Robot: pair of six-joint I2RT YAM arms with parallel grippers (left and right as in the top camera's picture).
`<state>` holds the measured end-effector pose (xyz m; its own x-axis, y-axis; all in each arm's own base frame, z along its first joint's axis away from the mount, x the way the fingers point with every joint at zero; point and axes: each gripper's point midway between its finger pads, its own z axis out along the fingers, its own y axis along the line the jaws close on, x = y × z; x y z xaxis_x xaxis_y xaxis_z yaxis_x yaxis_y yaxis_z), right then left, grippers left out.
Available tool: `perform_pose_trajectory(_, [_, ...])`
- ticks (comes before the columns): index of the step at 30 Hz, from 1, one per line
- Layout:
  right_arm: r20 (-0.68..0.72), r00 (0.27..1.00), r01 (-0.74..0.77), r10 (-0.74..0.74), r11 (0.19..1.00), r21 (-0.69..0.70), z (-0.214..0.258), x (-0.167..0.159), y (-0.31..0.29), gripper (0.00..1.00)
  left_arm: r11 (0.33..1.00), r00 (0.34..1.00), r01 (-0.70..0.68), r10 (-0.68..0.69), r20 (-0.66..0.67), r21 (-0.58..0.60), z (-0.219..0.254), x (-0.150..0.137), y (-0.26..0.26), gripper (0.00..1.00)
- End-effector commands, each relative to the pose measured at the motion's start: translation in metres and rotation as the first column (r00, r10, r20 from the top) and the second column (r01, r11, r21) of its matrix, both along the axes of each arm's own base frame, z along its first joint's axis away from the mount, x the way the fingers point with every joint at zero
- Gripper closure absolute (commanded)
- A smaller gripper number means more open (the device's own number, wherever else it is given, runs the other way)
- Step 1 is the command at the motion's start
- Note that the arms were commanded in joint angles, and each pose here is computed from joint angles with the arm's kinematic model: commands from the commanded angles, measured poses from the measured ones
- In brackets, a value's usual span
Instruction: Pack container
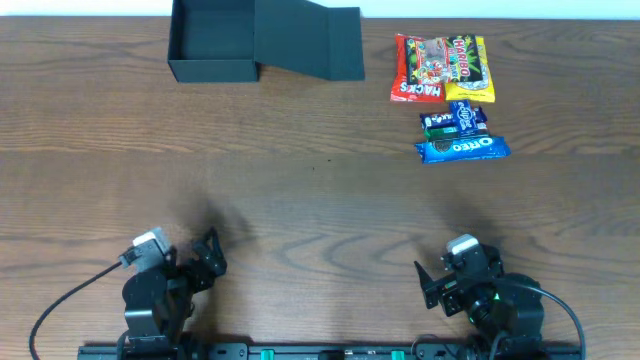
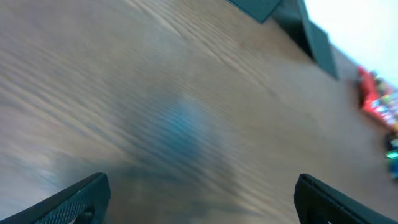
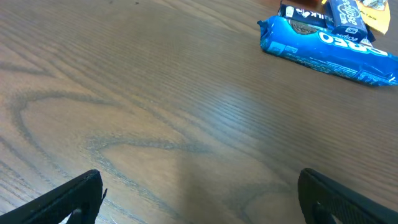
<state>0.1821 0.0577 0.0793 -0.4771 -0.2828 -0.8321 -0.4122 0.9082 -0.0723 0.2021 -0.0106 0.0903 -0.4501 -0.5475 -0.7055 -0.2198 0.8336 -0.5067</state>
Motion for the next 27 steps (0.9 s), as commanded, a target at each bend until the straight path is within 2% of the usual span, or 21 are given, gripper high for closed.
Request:
perform_pose_trajectory(1, [-0.005, 1.000, -0.009, 0.010, 1.000, 0.014, -0.001, -0.001, 0.003, 0.01, 0.983, 1.000, -0.003, 0.003, 0.001, -0.182, 0.004, 0.001, -0.015, 0.05])
perform_pose_trajectory(3, [-0.005, 1.000, -0.009, 0.010, 1.000, 0.014, -0.001, -0.001, 0.003, 0.01, 0.987, 0.998, 0.057, -0.050, 0.046, -0.153, 0.012, 0.004, -0.020, 0.05])
perform_pose_trajectory(6, [-0.005, 1.000, -0.009, 0.010, 1.000, 0.014, -0.001, -0.001, 0.003, 0.01, 0.979, 0.964, 0.203, -0.195, 0.180, -0.028, 0.038, 0.012, -0.034, 0.04])
perform_pose_trajectory(11, [-0.005, 1.000, -0.009, 0.010, 1.000, 0.014, -0.001, -0.001, 0.003, 0.01, 0.976, 0.932, 0.214, -0.190, 0.310, -0.044, 0.081, 0.029, -0.036, 0.04])
perform_pose_trajectory(15, [-0.005, 1.000, -0.010, 0.010, 1.000, 0.014, -0.001, -0.001, 0.003, 0.01, 0.970, 0.934, 0.237, -0.241, 0.263, 0.049, 0.101, 0.043, -0.036, 0.04])
perform_pose_trajectory(18, [-0.005, 1.000, -0.009, 0.010, 1.000, 0.014, -0.001, -0.001, 0.003, 0.01, 0.952, 0.937, 0.275, -0.296, 0.186, 0.131, 0.119, 0.069, -0.035, 0.04])
perform_pose_trajectory(23, [-0.005, 1.000, -0.009, 0.010, 1.000, 0.014, -0.001, -0.001, 0.003, 0.01, 0.925, 0.932, 0.323, -0.347, 0.099, 0.200, 0.144, 0.123, -0.033, 0.04])
perform_pose_trajectory(27, [-0.005, 1.000, -0.009, 0.010, 1.000, 0.014, -0.001, -0.001, 0.003, 0.01, 0.891, 0.918, 0.368, -0.393, 0.046, 0.266, 0.158, 0.179, -0.032, 0.04])
